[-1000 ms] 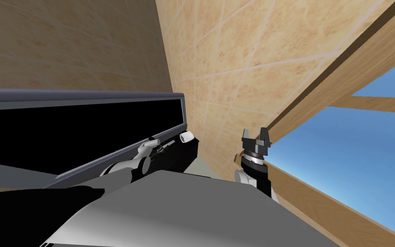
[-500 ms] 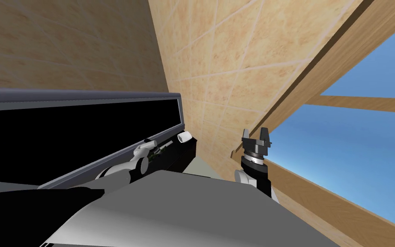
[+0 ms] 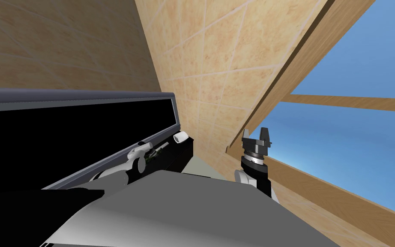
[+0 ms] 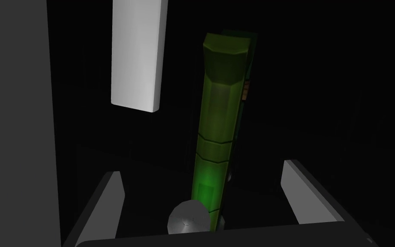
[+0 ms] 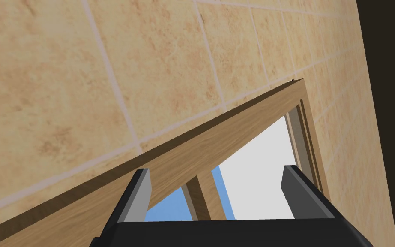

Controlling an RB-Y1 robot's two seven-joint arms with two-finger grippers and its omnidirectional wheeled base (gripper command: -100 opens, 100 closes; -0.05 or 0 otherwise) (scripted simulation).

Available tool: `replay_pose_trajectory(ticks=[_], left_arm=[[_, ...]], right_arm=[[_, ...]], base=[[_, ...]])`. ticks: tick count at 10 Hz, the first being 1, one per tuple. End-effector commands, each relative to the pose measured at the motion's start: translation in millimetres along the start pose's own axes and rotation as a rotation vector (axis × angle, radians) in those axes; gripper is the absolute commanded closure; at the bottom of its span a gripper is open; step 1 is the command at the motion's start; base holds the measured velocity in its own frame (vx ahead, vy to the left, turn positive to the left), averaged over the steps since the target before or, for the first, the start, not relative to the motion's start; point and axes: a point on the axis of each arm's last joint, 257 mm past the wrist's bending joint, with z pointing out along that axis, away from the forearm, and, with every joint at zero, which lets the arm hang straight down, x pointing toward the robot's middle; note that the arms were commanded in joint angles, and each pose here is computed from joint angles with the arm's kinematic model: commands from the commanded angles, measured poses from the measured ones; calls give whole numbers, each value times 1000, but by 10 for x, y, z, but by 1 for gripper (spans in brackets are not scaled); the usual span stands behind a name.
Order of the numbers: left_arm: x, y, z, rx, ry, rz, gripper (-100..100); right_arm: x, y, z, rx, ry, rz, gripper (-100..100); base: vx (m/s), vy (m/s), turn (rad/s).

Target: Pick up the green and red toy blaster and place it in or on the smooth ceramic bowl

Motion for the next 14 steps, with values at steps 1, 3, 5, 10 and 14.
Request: replay_pose_trajectory(ticks=[1, 3, 5, 10, 14], left_arm=[[0, 0, 0, 0, 0, 0, -100], [-2, -3, 1, 1, 0, -1, 100], [5, -24, -6, 5, 2, -1, 100], [272, 97, -26, -9, 21, 48, 100], [569, 224, -60, -21, 42, 106, 100]], right_arm=[[0, 0, 0, 0, 0, 0, 0], [0, 0, 0, 0, 0, 0, 0], [0, 0, 0, 0, 0, 0, 0], [-1, 0, -1, 0, 0, 0, 0], [-1, 0, -1, 0, 0, 0, 0]], base=[[-9, 0, -4], [1, 3, 2], [0, 0, 0], [24, -4, 148], [24, -1, 146]])
